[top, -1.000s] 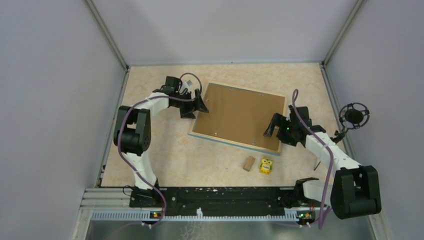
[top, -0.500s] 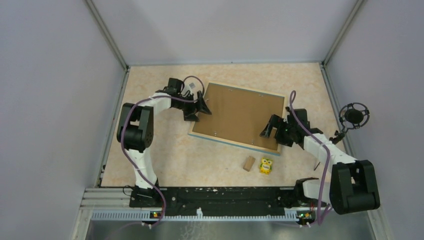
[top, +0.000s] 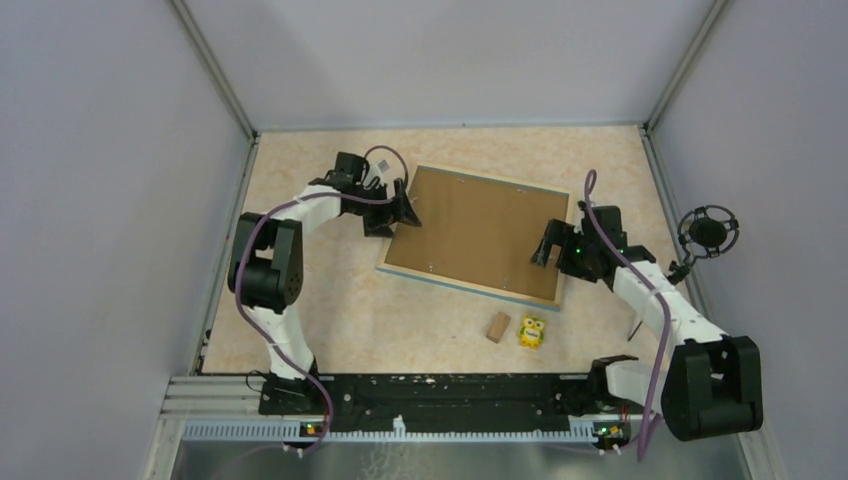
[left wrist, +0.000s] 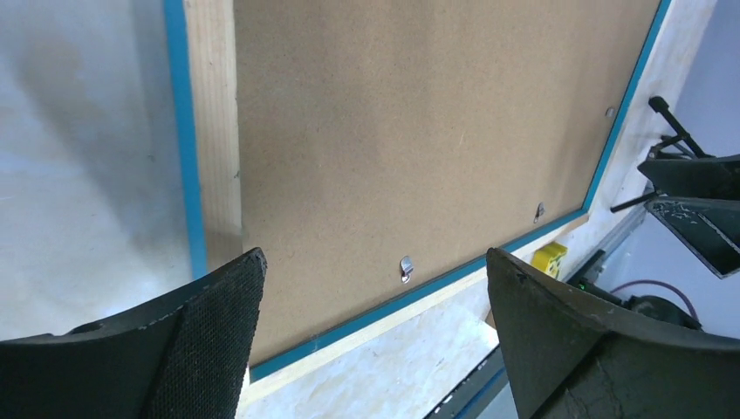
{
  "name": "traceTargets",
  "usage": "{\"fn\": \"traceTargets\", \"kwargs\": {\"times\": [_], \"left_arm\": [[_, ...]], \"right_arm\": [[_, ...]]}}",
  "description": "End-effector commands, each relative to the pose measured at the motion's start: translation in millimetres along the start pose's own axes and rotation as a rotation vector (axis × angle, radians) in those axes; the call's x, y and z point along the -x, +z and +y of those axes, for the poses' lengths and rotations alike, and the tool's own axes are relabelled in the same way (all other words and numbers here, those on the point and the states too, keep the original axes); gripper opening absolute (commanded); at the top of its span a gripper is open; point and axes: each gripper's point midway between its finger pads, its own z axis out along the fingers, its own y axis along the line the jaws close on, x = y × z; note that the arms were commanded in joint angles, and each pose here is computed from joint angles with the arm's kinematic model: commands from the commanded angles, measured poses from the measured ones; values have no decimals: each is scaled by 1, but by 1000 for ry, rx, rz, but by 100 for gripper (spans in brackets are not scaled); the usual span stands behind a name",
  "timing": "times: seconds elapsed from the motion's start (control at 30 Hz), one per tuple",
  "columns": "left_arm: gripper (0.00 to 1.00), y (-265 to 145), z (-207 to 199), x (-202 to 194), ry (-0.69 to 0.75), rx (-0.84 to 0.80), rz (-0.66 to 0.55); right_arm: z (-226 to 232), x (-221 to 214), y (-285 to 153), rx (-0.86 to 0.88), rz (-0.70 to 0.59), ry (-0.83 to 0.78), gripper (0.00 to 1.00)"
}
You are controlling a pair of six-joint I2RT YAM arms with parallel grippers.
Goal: Put the photo into the frame
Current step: Install the photo frame at the center of the board.
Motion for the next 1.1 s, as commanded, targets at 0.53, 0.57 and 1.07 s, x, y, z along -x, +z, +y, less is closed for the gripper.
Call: {"fn": "traceTargets", "kwargs": {"times": [0.53,0.57,1.07], "left_arm": [[97,-8,29,22,-7,105,-75],[97,-3,28,16,-33,65,-42],[76,3,46,10,-3,193,-6]], "right_arm": [[-28,40,25,-216,-82,115,96],[-26,40,28,-205,-81,127,95],[-47,45,39,-306,-71,20,73]]}}
